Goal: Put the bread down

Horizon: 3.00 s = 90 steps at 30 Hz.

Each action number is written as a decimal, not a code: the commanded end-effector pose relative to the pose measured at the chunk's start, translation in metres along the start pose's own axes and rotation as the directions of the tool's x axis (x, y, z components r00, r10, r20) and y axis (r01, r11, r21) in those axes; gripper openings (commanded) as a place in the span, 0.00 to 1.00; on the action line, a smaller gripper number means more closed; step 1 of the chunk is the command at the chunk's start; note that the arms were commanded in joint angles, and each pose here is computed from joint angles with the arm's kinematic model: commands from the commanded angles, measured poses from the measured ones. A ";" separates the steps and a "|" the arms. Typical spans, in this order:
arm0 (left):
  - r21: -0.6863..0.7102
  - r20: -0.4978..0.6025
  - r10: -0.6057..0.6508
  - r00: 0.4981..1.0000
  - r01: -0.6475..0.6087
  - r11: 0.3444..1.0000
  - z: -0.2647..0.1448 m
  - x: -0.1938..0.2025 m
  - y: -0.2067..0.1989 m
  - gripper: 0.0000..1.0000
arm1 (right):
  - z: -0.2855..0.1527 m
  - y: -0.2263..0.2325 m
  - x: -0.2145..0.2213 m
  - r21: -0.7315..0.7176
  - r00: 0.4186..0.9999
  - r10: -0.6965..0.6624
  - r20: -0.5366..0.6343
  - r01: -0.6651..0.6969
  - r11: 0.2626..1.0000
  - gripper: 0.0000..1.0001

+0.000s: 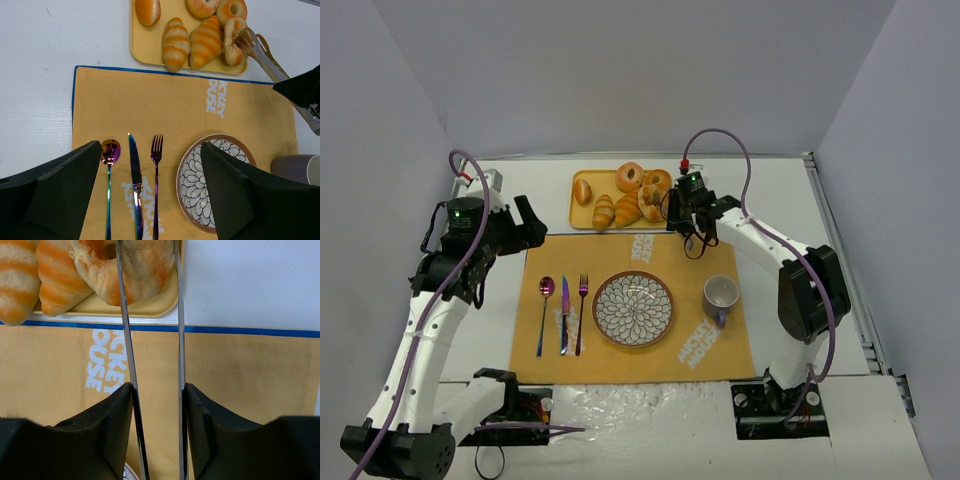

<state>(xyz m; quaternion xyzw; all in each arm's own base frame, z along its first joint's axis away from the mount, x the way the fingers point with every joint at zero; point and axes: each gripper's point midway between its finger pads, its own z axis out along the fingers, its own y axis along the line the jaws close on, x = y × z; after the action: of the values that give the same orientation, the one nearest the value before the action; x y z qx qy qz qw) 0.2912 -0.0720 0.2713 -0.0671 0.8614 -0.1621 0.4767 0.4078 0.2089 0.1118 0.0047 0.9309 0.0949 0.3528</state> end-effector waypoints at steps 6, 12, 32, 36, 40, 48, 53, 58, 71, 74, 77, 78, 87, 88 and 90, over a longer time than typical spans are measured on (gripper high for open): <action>0.028 0.085 0.012 0.996 -0.014 1.000 -0.003 -0.024 -0.008 0.77 | -0.023 0.016 -0.042 -0.074 0.992 0.039 0.124 -0.030 0.997 0.09; 0.027 0.083 0.011 0.996 -0.014 1.000 -0.003 -0.023 -0.007 0.77 | -0.054 0.017 -0.057 -0.102 0.983 0.051 0.179 -0.033 0.994 0.01; 0.033 0.080 0.008 0.997 -0.011 0.999 -0.002 -0.023 -0.008 0.77 | -0.167 0.053 0.008 -0.275 0.980 -0.132 0.147 0.168 0.946 0.02; 0.033 0.081 0.008 0.997 -0.011 0.999 -0.003 -0.023 -0.009 0.77 | -0.180 0.056 0.042 -0.254 0.972 -0.208 0.110 0.230 0.939 0.03; 0.036 0.079 0.007 0.997 -0.010 0.999 -0.002 -0.023 -0.009 0.77 | -0.190 0.053 0.071 -0.218 0.960 -0.270 0.075 0.280 0.935 0.03; 0.032 0.077 0.007 0.997 -0.009 0.999 -0.001 -0.023 -0.008 0.77 | -0.185 0.047 0.106 -0.136 0.938 -0.345 0.020 0.345 0.929 0.03; 0.032 0.079 0.009 0.997 -0.011 0.999 -0.001 -0.023 -0.008 0.77 | -0.175 0.051 0.124 -0.107 0.924 -0.383 -0.014 0.379 0.919 0.03; 0.033 0.074 0.006 0.997 -0.009 0.999 0.000 -0.022 -0.008 0.77 | -0.165 0.062 0.141 -0.105 0.908 -0.417 -0.035 0.412 0.905 0.04; 0.033 0.077 0.008 0.997 -0.011 0.999 -0.001 -0.023 -0.008 0.77 | -0.174 0.079 0.144 -0.139 0.902 -0.432 -0.013 0.426 0.894 0.22; 0.032 0.074 0.008 0.997 -0.010 0.999 0.000 -0.022 -0.008 0.77 | -0.178 0.080 0.141 -0.143 0.904 -0.427 -0.005 0.422 0.895 0.26; 0.032 0.074 0.008 0.997 -0.010 0.999 0.000 -0.022 -0.008 0.77 | -0.184 0.082 0.141 -0.149 0.903 -0.430 0.006 0.426 0.892 0.30; 0.033 0.075 0.008 0.997 -0.011 0.999 0.000 -0.022 -0.008 0.77 | -0.185 0.083 0.141 -0.148 0.903 -0.430 0.007 0.427 0.892 0.31; 0.031 0.074 0.008 0.997 -0.010 0.999 0.000 -0.022 -0.008 0.77 | -0.194 0.083 0.137 -0.143 0.902 -0.431 0.024 0.430 0.891 0.36; 0.031 0.075 0.008 0.997 -0.010 0.999 0.000 -0.022 -0.008 0.77 | -0.196 0.084 0.136 -0.145 0.902 -0.430 0.028 0.429 0.891 0.36; 0.031 0.074 0.008 0.997 -0.010 0.999 0.000 -0.022 -0.008 0.77 | -0.198 0.084 0.135 -0.146 0.903 -0.429 0.032 0.428 0.892 0.37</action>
<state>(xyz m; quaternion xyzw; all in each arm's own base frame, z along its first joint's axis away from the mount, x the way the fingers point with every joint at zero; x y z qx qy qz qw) 0.2915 -0.0723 0.2708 -0.0669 0.8618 -0.1625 0.4758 0.1638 0.2623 0.1479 -0.2538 0.9113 0.0588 0.3188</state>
